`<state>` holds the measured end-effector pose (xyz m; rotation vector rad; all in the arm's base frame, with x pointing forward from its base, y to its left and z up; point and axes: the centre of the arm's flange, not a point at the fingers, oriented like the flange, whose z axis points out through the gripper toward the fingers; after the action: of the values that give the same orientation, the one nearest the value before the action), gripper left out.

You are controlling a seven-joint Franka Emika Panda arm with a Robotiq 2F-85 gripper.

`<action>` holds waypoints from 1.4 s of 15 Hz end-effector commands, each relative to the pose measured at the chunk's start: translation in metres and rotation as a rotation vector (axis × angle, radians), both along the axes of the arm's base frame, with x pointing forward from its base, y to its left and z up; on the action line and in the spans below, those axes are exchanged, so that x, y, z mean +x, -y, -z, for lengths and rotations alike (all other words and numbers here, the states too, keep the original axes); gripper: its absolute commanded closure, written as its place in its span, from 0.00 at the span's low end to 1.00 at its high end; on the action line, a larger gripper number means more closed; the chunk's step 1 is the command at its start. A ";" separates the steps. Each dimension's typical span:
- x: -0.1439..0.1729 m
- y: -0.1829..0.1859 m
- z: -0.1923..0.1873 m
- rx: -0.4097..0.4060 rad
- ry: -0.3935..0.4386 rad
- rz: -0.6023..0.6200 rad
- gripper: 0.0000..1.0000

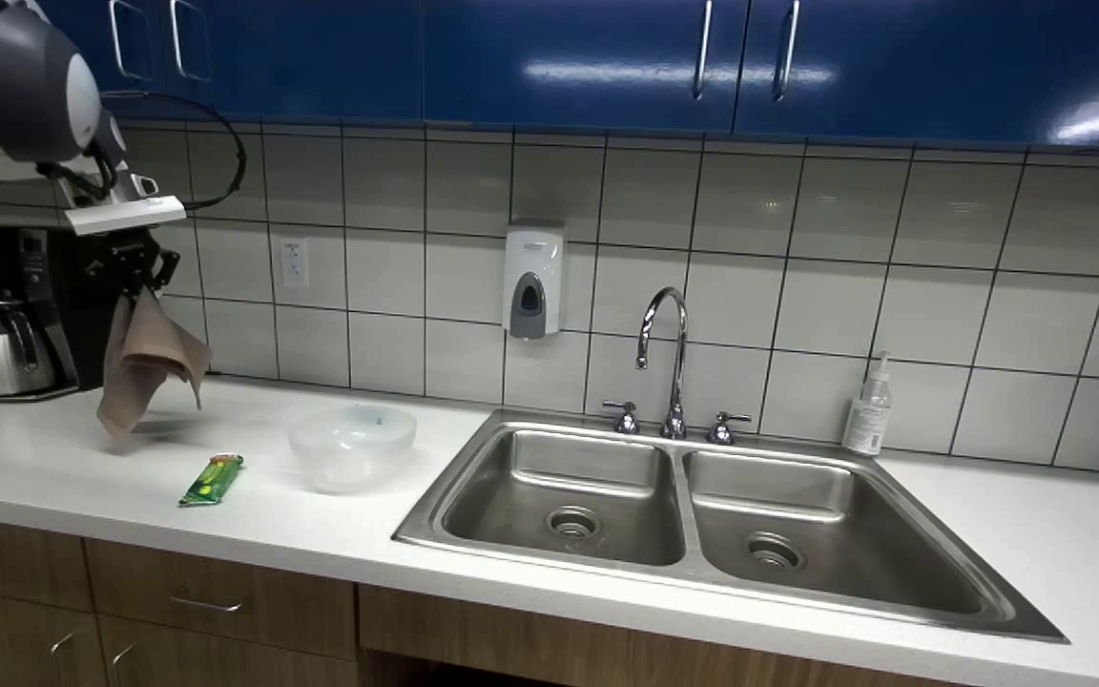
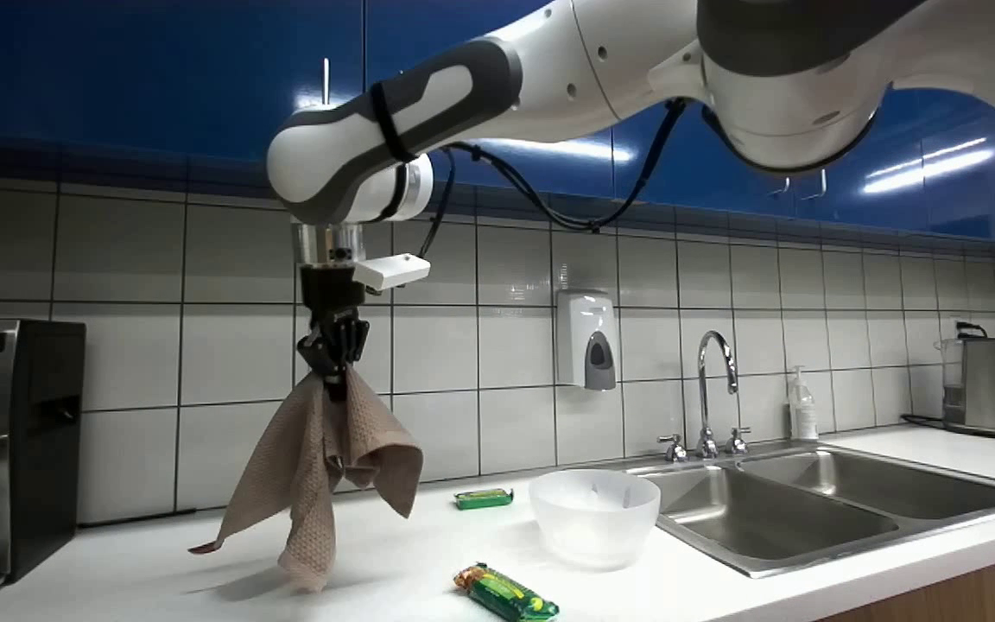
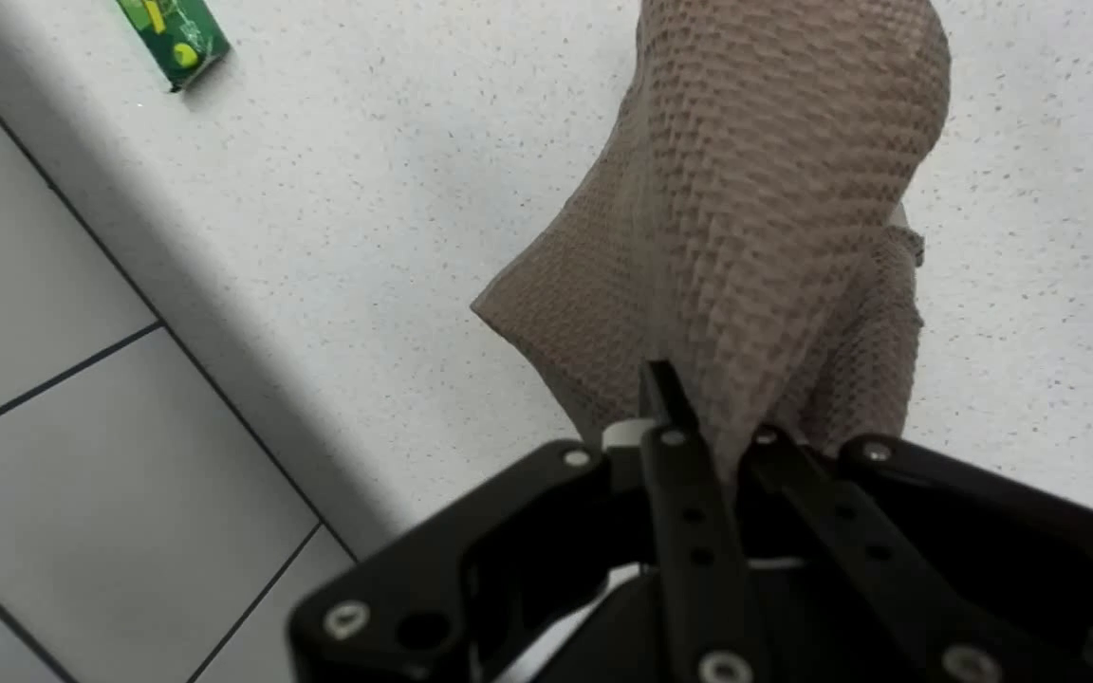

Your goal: Put the towel into the bowl

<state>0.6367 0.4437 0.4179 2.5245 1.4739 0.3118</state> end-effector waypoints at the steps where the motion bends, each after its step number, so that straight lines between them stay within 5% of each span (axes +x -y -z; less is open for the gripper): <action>1: -0.041 0.045 -0.032 -0.001 0.036 0.034 0.99; 8: -0.053 0.098 -0.067 -0.027 0.056 0.150 0.99; 21: -0.063 0.189 -0.070 -0.051 0.028 0.382 0.99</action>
<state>0.5925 0.2797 0.4822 2.6579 1.0168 0.2215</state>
